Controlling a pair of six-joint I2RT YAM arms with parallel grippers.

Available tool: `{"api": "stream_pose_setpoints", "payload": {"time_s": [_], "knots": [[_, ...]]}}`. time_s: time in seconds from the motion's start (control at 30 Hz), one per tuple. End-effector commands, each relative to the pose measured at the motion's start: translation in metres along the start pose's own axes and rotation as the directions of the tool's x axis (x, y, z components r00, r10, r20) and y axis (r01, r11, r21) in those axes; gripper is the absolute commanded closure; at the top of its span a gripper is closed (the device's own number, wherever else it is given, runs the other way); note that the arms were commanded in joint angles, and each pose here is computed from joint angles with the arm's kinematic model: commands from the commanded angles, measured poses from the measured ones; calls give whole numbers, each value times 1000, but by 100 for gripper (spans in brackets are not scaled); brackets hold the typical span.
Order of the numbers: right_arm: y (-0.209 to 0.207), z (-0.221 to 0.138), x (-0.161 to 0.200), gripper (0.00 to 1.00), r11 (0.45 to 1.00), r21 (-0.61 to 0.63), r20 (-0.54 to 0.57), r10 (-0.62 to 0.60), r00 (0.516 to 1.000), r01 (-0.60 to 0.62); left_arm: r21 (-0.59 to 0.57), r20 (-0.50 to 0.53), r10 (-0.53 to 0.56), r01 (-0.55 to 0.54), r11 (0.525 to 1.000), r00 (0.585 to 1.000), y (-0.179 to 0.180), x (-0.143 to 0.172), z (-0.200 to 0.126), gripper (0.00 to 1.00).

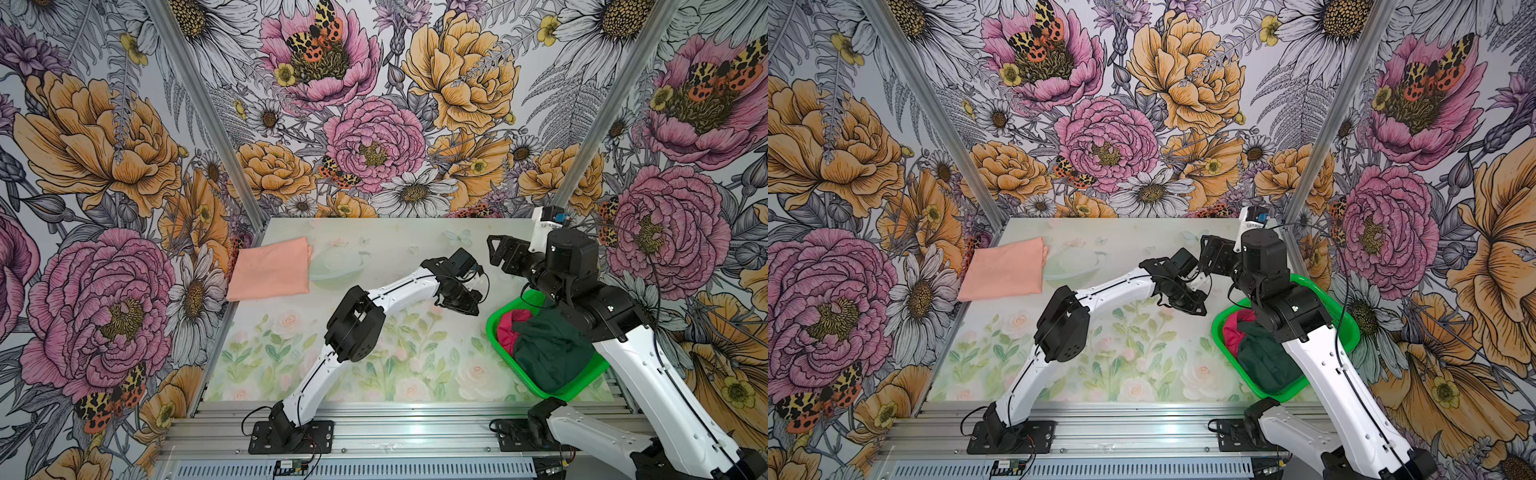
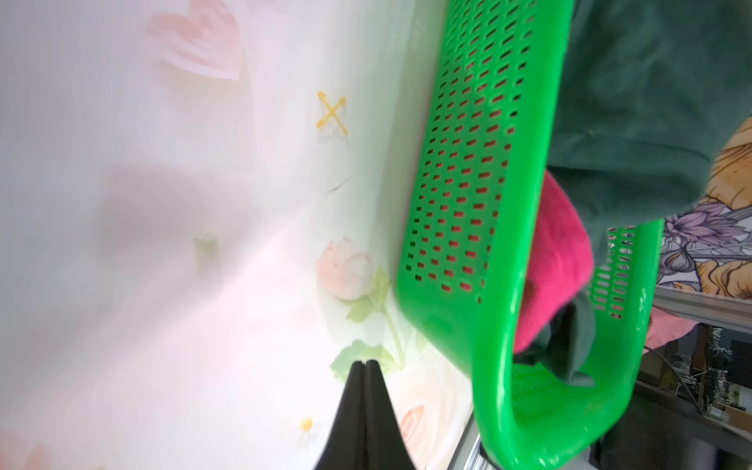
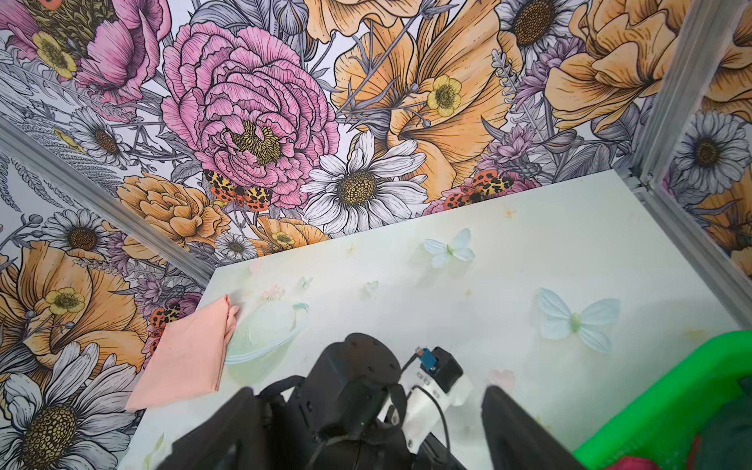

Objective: Fold and stack t-shirts
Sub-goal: Move the bin to the corner of the board.

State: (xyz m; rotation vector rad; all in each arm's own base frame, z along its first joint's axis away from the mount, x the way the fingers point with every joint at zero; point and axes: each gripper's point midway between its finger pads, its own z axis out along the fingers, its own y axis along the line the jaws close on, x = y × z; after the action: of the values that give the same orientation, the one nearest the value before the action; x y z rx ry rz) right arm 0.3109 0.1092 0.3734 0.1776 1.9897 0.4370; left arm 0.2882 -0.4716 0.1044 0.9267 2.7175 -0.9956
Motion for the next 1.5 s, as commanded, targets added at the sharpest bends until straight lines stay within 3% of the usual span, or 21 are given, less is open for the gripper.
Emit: {"api": "stream_pose_setpoints", "payload": {"time_s": [0.0,0.1,0.27,0.4,0.47,0.53,0.67,0.73,0.87,1.13,1.33,1.43,1.47], "knots": [[9,9,2,8,1000,-19,-20,9,1000,-9,-24,-79,48,-50,998,996,8,32,-8,100],[15,14,4,6,999,-32,-34,5,999,-6,-19,-111,36,-38,999,993,12,36,11,100],[22,10,6,1,999,-53,-36,1,999,-3,46,-124,34,-29,999,992,3,17,56,100],[14,0,5,1,1000,-31,-6,3,1000,-4,174,-138,37,-12,985,990,-34,8,76,100],[1,-6,4,1,1000,26,29,-3,1000,2,228,-133,86,-54,972,987,-62,9,79,100],[-25,-9,3,1,987,158,64,-32,997,22,292,-126,125,-84,953,984,-94,10,77,100],[-92,-10,13,1,852,518,13,-96,995,75,444,-117,172,-103,890,978,-155,11,64,100],[-108,3,27,1,813,573,-59,-88,994,106,508,-89,225,-150,848,970,-186,13,54,100],[-116,32,49,1,796,590,-150,-56,987,134,587,-56,291,-204,784,955,-221,20,41,100],[-116,54,79,1,815,555,-256,-22,966,166,568,-136,236,-119,814,962,-198,28,70,100],[-114,42,80,1,835,532,-242,-11,970,142,429,-171,165,-77,900,971,-141,28,81,99],[-111,41,79,1,844,522,-235,-1,972,127,431,-139,168,-94,897,976,-145,17,76,70],[-112,41,80,1,843,522,-237,-5,971,131,444,-127,183,-109,890,975,-150,16,72,49]]}}
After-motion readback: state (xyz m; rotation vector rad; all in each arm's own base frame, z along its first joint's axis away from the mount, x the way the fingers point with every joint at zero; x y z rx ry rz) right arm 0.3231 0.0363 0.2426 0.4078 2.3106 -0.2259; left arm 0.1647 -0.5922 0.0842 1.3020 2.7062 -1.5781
